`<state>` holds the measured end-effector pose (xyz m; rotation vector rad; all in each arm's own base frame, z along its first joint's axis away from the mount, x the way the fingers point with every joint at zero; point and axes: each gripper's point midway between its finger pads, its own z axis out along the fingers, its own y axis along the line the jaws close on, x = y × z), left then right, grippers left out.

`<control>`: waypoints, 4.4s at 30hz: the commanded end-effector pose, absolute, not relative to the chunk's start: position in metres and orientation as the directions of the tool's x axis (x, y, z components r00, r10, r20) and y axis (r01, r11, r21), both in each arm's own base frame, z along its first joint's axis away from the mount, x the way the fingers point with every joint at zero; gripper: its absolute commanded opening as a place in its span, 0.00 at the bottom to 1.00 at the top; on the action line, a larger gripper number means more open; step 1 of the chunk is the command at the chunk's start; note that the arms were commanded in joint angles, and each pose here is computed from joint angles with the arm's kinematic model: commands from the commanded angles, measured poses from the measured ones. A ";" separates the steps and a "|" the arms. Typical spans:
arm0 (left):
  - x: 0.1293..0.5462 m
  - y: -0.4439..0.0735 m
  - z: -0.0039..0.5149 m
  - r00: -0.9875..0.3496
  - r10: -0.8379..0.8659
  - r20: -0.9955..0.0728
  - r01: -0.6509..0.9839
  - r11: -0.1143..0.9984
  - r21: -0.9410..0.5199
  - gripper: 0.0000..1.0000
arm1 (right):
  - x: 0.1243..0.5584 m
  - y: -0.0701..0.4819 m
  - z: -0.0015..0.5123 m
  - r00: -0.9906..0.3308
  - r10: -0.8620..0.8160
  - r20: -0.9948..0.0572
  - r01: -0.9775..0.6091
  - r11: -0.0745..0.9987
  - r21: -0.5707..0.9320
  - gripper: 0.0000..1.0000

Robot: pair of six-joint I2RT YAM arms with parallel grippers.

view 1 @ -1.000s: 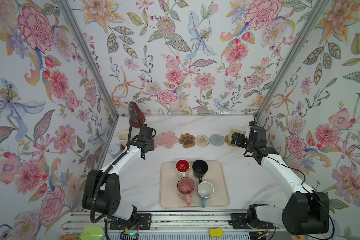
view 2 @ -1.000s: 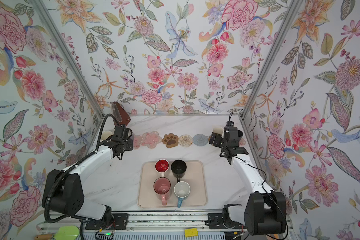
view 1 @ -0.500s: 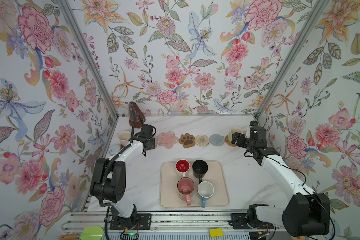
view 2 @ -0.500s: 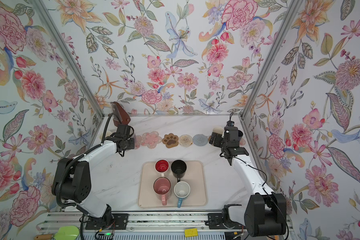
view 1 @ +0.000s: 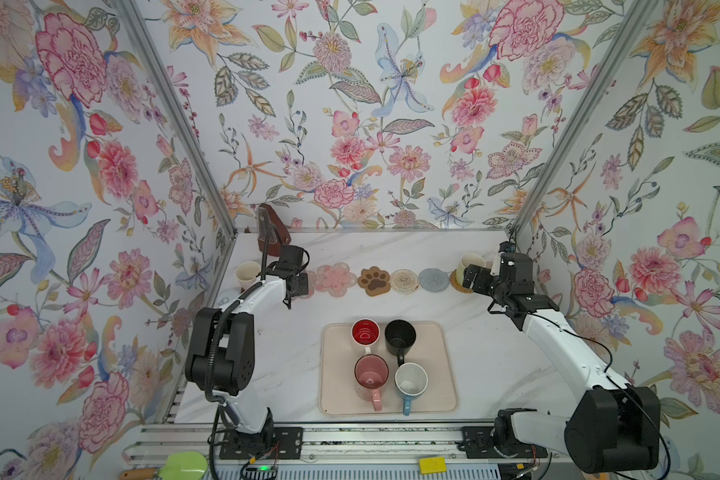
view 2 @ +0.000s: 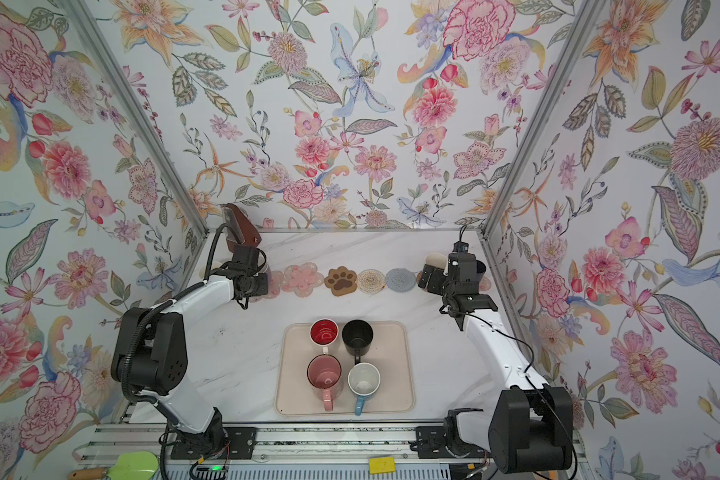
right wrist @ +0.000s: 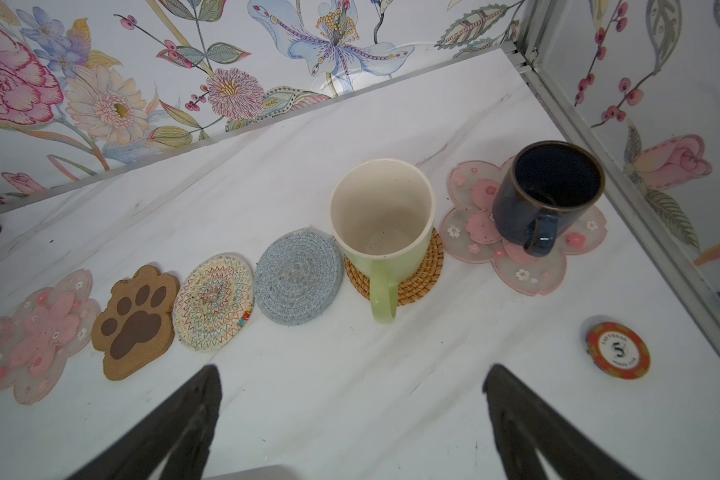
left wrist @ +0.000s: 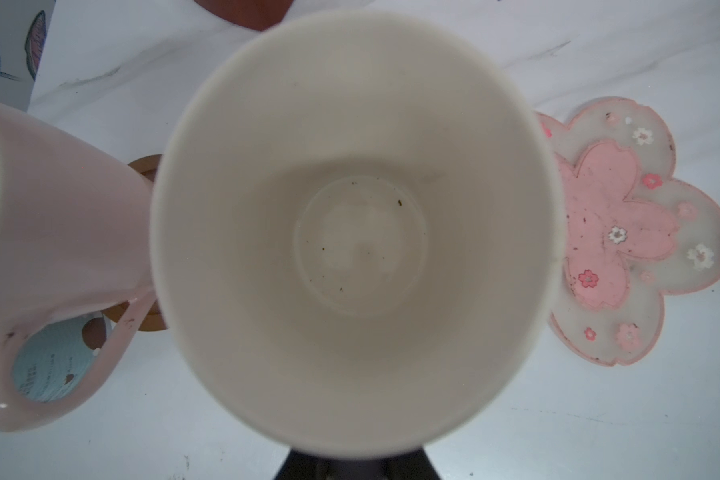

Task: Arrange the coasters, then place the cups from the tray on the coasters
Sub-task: 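Lower the lavender mug onto the pink flower coaster beside the cream mug, then open the left gripper and raise it while the right gripper reaches toward the tray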

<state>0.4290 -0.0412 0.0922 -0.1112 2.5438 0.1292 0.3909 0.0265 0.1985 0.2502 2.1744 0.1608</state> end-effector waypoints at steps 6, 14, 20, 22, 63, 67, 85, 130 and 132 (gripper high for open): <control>0.446 -0.035 0.106 -0.798 -0.065 -0.599 -0.135 0.988 0.073 0.00 | 0.389 0.025 0.199 -0.566 0.237 -0.790 0.128 0.971 0.200 0.99; 0.447 -0.033 0.100 -0.809 -0.068 -0.584 -0.141 0.987 0.081 0.00 | 0.389 0.024 0.198 -0.567 0.238 -0.788 0.131 0.971 0.199 0.99; 0.448 -0.030 0.095 -0.815 -0.073 -0.575 -0.149 0.985 0.085 0.00 | 0.389 0.025 0.197 -0.569 0.238 -0.787 0.130 0.971 0.201 0.99; 0.448 -0.030 0.093 -0.815 -0.075 -0.574 -0.149 0.985 0.083 0.00 | 0.390 0.025 0.198 -0.568 0.238 -0.788 0.127 0.971 0.201 0.99; 0.464 -0.036 0.086 -0.806 -0.110 -0.581 -0.144 0.989 0.013 0.00 | 0.390 0.024 0.200 -0.568 0.237 -0.788 0.131 0.971 0.198 0.99; 0.462 -0.036 0.082 -0.811 -0.110 -0.574 -0.144 0.990 0.013 0.00 | 0.390 0.024 0.200 -0.569 0.236 -0.787 0.130 0.972 0.197 0.99; 0.459 -0.034 0.077 -0.826 -0.113 -0.552 -0.152 0.988 0.025 0.05 | 0.389 0.024 0.201 -0.566 0.237 -0.790 0.132 0.972 0.197 0.99; 0.327 -0.025 0.205 -0.379 -0.285 -0.881 -0.110 0.959 -0.262 0.99 | 0.386 0.034 0.194 -0.591 0.269 -0.761 0.136 0.962 0.235 0.99; 0.326 -0.024 0.206 -0.373 -0.286 -0.883 -0.110 0.958 -0.264 0.99 | 0.383 0.038 0.192 -0.598 0.271 -0.754 0.131 0.961 0.242 0.99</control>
